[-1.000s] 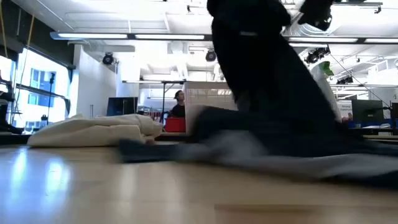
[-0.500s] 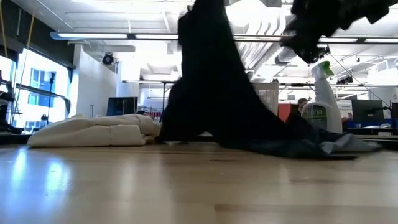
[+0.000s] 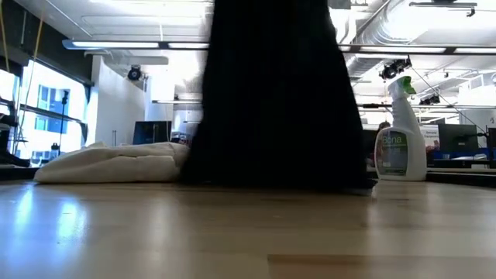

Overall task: Fold Laundry from Bin
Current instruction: Fold the blue polo shirt

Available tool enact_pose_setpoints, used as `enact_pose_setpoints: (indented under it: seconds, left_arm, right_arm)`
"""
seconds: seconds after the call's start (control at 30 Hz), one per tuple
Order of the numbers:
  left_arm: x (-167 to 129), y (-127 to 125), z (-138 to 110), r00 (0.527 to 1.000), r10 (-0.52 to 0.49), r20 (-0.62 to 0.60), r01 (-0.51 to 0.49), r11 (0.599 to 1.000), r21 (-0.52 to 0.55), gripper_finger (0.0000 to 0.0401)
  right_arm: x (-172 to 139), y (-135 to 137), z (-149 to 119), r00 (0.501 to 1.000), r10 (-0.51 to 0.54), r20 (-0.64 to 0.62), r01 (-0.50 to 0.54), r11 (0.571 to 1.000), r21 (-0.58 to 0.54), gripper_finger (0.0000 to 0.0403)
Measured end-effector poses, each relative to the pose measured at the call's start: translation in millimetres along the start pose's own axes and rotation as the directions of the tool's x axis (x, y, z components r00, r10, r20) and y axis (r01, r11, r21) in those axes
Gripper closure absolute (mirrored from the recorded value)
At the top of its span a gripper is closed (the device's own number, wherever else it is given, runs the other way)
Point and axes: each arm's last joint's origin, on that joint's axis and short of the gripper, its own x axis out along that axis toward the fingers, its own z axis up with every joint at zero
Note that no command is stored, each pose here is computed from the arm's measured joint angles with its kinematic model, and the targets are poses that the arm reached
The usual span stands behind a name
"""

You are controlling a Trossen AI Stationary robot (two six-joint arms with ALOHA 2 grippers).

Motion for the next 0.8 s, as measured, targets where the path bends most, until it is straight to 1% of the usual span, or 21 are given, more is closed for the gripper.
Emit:
enact_pose_setpoints:
  seconds: [0.03,0.07,0.1,0.13,0.2,0.27,0.33,0.37,0.43,0.5,0.6,0.63,0.7,0.77,0.8]
  left_arm:
    - [0.8,3.8,-7.2,0.994,0.092,-0.062,-0.09,0.995,0.032,0.0395]
    - [0.7,7.6,-15.7,0.974,0.183,-0.132,-0.175,0.982,0.071,0.0395]
    - [0.8,11.9,-25.7,0.942,0.271,-0.199,-0.251,0.961,0.118,0.0394]
    - [0.6,16.7,-35.0,0.902,0.348,-0.254,-0.317,0.935,0.157,0.0394]
    - [-1.3,27.7,-54.9,0.811,0.465,-0.354,-0.409,0.884,0.225,0.0394]
    - [-1.3,39.3,-78.0,0.721,0.535,-0.441,-0.458,0.845,0.275,0.0394]
    - [-2.2,51.2,-102.6,0.625,0.578,-0.524,-0.479,0.815,0.327,0.0394]
    - [-2.1,56.1,-114.0,0.584,0.589,-0.559,-0.483,0.805,0.343,0.0394]
    - [-1.9,64.2,-132.9,0.525,0.596,-0.608,-0.481,0.796,0.366,0.0394]
    - [-1.9,69.2,-146.2,0.493,0.586,-0.643,-0.468,0.802,0.372,0.0394]
    - [1.0,72.0,-160.4,0.473,0.55,-0.688,-0.439,0.824,0.357,0.0394]
    - [2.0,72.0,-163.8,0.468,0.541,-0.699,-0.432,0.83,0.353,0.0394]
    - [2.3,71.9,-166.5,0.463,0.534,-0.707,-0.421,0.835,0.355,0.0394]
    - [2.3,71.7,-165.4,0.468,0.532,-0.706,-0.403,0.839,0.365,0.0394]
    - [2.3,71.7,-164.7,0.47,0.529,-0.707,-0.398,0.841,0.365,0.0394]
  right_arm:
    - [0.2,-3.1,1.3,0.998,-0.065,-0.024,0.065,0.998,0.002,0.0237]
    - [0.5,-5.4,1.4,0.993,-0.099,-0.057,0.099,0.995,0.0,0.0237]
    - [0.8,-6.8,0.1,0.989,-0.106,-0.099,0.107,0.994,0.006,0.0237]
    - [1.4,-7.5,-1.9,0.986,-0.092,-0.142,0.096,0.995,0.021,0.0237]
    - [5.0,-5.0,-10.0,0.972,-0.005,-0.237,0.021,0.998,0.066,0.0235]
    - [11.7,0.7,-22.3,0.931,0.086,-0.353,-0.049,0.992,0.112,0.0228]
    - [22.6,9.1,-36.2,0.875,0.153,-0.459,-0.099,0.985,0.139,0.0215]
    - [29.0,13.6,-43.4,0.847,0.171,-0.504,-0.113,0.983,0.143,0.0206]
    - [44.2,22.7,-57.4,0.802,0.185,-0.567,-0.131,0.982,0.135,0.0183]
    - [61.0,30.5,-71.9,0.769,0.176,-0.614,-0.142,0.984,0.104,0.0158]
    - [92.6,37.9,-101.7,0.724,0.103,-0.682,-0.127,0.992,0.015,0.0131]
    - [104.3,40.2,-112.1,0.72,0.075,-0.69,-0.126,0.992,-0.024,0.0127]
    - [128.3,44.5,-132.8,0.728,0.029,-0.685,-0.12,0.989,-0.086,0.0124]
    - [152.5,43.0,-156.2,0.73,-0.026,-0.683,-0.077,0.99,-0.12,0.0131]
    - [163.3,39.3,-168.3,0.726,-0.06,-0.685,-0.038,0.991,-0.127,0.0138]
